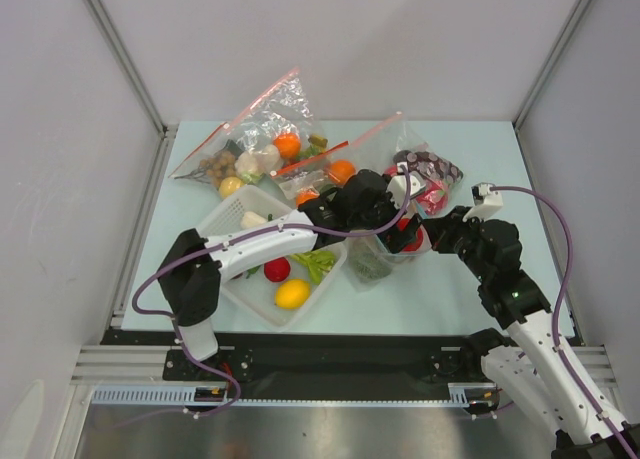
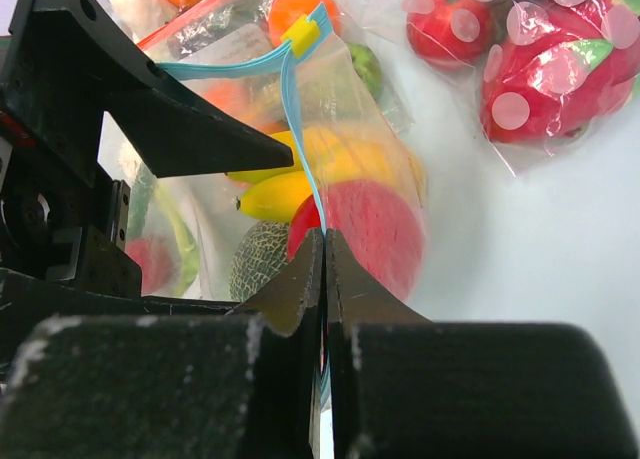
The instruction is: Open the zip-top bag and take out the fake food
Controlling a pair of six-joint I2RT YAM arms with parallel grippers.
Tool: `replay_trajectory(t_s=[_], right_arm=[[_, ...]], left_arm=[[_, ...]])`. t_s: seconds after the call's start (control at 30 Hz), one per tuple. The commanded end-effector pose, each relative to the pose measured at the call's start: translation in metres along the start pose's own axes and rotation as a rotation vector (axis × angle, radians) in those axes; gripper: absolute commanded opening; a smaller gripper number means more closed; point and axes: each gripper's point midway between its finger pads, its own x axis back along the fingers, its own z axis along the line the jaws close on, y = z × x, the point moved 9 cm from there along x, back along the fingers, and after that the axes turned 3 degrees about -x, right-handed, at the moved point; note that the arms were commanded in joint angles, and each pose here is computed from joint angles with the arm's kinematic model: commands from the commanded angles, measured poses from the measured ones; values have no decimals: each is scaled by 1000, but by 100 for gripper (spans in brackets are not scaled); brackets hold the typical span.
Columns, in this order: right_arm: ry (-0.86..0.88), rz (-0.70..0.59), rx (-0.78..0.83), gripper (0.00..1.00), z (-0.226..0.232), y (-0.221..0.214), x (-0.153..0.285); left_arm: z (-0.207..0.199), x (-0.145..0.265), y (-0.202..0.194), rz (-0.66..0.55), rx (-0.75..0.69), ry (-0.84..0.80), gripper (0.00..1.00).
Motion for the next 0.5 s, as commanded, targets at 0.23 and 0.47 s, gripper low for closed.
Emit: replay_trajectory(t_s=[0.23,0.47], right_arm=[[35,-53,7,0,10,17,4],[39,-58,1,0,11,18,4]], left_arm=[[-6,-7,-7,31,12,-43,97],[-17,-19,-15,64,-2,-44,98]])
